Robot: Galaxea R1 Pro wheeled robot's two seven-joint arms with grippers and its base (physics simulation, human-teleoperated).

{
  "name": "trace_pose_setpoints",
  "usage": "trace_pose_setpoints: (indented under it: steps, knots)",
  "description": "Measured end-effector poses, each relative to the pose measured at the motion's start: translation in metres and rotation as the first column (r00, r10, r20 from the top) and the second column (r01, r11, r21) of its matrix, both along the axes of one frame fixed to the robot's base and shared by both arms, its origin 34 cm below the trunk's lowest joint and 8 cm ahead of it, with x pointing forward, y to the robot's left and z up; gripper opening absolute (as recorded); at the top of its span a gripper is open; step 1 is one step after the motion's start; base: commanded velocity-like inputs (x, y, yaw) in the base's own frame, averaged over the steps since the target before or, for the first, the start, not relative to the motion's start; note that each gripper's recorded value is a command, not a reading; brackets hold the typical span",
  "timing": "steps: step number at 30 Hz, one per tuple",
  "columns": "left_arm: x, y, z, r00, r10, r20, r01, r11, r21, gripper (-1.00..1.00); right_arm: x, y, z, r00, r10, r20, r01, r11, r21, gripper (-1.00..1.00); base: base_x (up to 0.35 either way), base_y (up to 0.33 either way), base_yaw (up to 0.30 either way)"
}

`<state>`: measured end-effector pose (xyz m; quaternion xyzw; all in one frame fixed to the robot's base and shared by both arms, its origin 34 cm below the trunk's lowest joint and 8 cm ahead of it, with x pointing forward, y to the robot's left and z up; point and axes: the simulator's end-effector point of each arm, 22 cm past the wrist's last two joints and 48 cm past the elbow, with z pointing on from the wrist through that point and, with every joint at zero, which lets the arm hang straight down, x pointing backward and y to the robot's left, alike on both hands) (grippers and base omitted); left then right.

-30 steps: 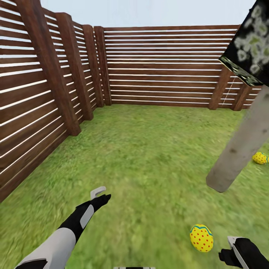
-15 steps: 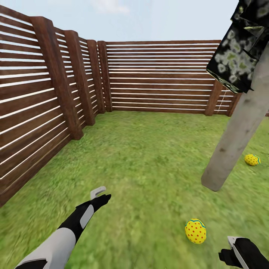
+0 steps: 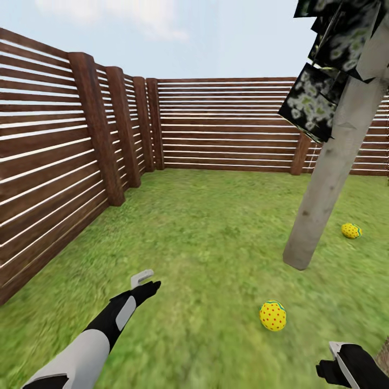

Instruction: Take the three Easter eggs out of the wicker basket on the lawn in the garden, then place them on the lawn next to a single tree (choose any tree) so that all three eggs are next to the same tree and none are left in the basket.

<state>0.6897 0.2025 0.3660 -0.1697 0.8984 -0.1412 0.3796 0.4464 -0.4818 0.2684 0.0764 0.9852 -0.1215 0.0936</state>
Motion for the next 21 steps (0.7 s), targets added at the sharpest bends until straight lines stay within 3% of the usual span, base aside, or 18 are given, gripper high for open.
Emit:
trace_pose_setpoints:
  steps: [7, 21]
  knots:
    - [0.003, 0.0, 0.018, 1.0, 0.0, 0.029, 0.0, 1.0, 0.0, 1.0, 0.007, 0.0, 0.011, 1.0, 0.0, 0.029, 0.0, 1.0, 0.001, 1.0, -0.274, 0.0, 0.0]
    - [0.009, -0.003, 0.056, 0.996, -0.002, 0.089, 0.002, 1.0, -0.003, 1.0, 0.019, 0.001, 0.034, 0.996, 0.001, 0.085, -0.001, 1.0, 0.002, 1.0, -0.013, 0.0, -0.016]
